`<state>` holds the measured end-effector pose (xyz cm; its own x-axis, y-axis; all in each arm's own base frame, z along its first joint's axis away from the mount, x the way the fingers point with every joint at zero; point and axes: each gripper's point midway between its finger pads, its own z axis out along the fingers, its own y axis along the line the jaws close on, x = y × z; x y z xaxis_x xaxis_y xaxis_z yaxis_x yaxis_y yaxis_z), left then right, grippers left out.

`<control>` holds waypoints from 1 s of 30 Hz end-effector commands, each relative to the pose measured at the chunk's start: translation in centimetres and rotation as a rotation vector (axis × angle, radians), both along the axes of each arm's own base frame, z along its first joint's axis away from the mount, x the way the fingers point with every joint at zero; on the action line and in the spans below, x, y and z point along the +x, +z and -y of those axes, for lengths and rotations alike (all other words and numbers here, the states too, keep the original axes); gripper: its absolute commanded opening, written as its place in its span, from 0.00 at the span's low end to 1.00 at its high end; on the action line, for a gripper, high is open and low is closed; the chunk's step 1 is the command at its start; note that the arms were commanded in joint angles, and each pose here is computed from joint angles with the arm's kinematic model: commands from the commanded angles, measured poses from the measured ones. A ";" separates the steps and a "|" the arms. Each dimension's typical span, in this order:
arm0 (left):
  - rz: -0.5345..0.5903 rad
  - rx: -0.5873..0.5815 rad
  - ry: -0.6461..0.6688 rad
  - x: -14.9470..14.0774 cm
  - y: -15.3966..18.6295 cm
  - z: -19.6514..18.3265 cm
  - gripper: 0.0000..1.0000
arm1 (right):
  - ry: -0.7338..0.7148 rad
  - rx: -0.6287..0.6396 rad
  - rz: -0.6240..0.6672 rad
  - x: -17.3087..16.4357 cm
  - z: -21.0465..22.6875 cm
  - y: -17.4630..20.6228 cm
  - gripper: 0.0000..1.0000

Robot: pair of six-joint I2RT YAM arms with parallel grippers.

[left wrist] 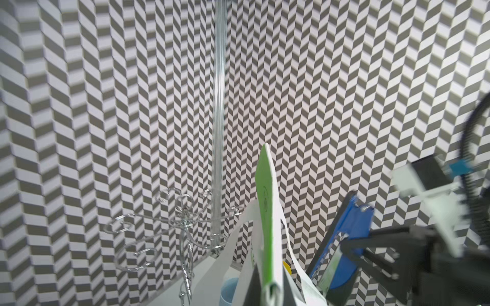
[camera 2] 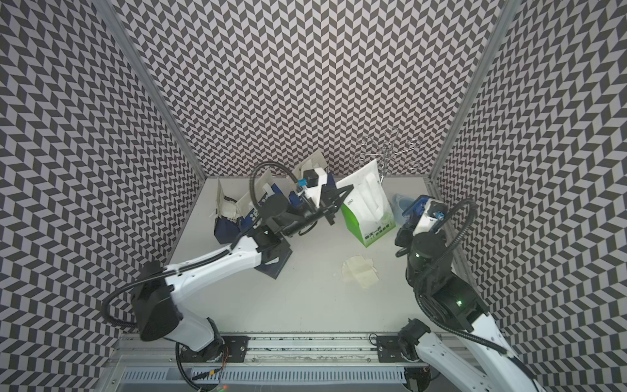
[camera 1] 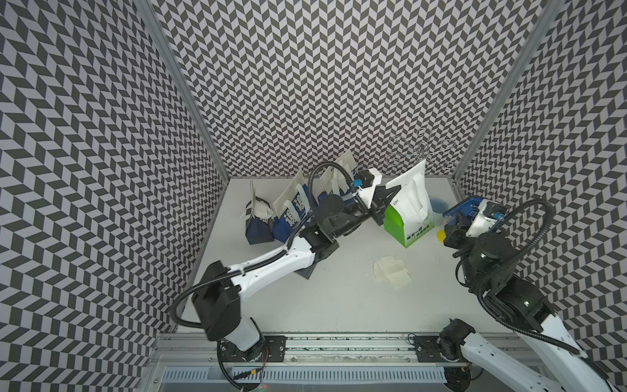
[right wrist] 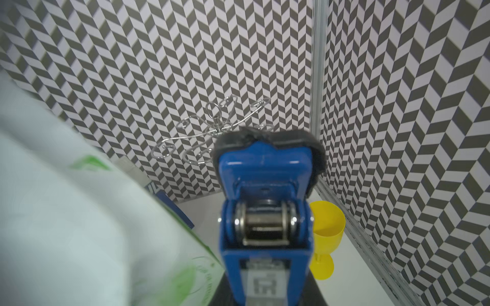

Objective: Staple the receipts to the bags
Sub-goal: Place the stapler at the center of the board.

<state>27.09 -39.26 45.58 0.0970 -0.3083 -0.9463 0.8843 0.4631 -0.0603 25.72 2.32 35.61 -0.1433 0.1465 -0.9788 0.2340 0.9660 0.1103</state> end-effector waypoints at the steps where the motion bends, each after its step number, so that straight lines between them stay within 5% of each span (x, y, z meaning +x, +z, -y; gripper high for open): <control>1: -0.112 0.164 0.156 1.0 -5.4 -2.6 0.00 | 0.065 0.084 -0.137 2.2 -2.3 -5.3 0.01; 4: -0.212 0.227 0.264 1.6 -8.4 -5.2 0.00 | 0.099 0.155 -0.271 3.8 -2.9 -10.6 0.01; 10: -0.301 0.248 0.232 0.3 -13.3 -7.1 0.00 | 0.047 0.138 -0.566 4.8 -0.9 -20.7 0.00; 21: -0.408 0.308 0.274 1.7 -18.1 -9.6 0.00 | -0.044 0.285 -0.763 3.4 -0.6 -30.8 0.02; 30: -0.406 0.289 0.228 1.2 -19.7 -9.0 0.00 | -0.040 0.298 -0.721 4.3 -0.6 -29.9 0.42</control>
<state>28.57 -29.84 25.41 -0.2692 -0.0006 -0.9631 0.6763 0.7119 -0.1895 30.13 2.68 4.82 -0.7333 0.3890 -0.5577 0.3794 0.9147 0.1391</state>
